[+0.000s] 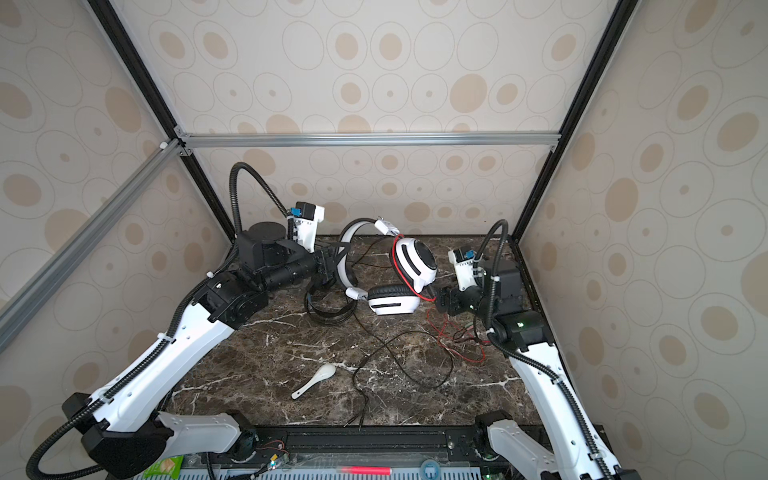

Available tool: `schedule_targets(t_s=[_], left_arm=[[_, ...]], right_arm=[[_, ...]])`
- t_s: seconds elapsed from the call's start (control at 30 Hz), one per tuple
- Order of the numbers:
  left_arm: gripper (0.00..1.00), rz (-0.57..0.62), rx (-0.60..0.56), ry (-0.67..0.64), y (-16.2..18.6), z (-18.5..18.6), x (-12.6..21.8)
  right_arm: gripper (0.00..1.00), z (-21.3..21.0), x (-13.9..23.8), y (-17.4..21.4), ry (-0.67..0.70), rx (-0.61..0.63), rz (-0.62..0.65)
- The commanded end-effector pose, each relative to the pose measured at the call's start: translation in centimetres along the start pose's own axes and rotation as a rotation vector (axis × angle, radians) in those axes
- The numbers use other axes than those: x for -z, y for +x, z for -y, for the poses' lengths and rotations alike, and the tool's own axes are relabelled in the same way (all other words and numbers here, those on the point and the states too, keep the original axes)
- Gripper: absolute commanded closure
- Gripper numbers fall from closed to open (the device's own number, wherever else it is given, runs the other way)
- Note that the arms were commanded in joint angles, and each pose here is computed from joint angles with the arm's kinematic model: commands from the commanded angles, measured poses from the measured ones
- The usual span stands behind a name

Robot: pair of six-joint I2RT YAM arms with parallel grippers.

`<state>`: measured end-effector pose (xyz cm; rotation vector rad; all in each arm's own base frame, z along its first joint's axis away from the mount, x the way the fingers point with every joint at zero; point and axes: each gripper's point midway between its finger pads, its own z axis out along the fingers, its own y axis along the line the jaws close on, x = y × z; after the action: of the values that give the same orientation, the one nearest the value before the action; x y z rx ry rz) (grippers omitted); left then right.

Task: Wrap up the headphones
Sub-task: 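Grasp the red cable with the right gripper below the lifted headphones, then pull the red cable toward the robot with the right gripper while the left holds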

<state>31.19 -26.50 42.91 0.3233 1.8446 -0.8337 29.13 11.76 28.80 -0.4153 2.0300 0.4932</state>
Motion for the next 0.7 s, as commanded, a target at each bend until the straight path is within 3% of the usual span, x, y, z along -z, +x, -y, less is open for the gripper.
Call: schedule_targets(t_s=[0.0, 0.2, 0.37, 0.67], left_arm=[[1.0, 0.144, 0.031, 0.032, -5.2, 2.0, 2.2], [1.0, 0.124, 0.034, 0.035, -5.8, 2.5, 2.7], [1.0, 0.113, 0.047, 0.036, -5.9, 2.6, 3.1], [1.0, 0.106, 0.07, 0.049, -6.8, 3.3, 3.2]], right_arm=[[0.2, -1.9, 0.7, -1.3, -0.107, 0.051, 0.116], [0.25, -4.1, 0.4, -1.3, -0.252, 0.134, 0.218], [0.27, -5.3, -0.7, -0.9, -0.369, 0.146, 0.207], [0.28, -4.1, -3.1, -1.0, -0.354, 0.115, 0.227]])
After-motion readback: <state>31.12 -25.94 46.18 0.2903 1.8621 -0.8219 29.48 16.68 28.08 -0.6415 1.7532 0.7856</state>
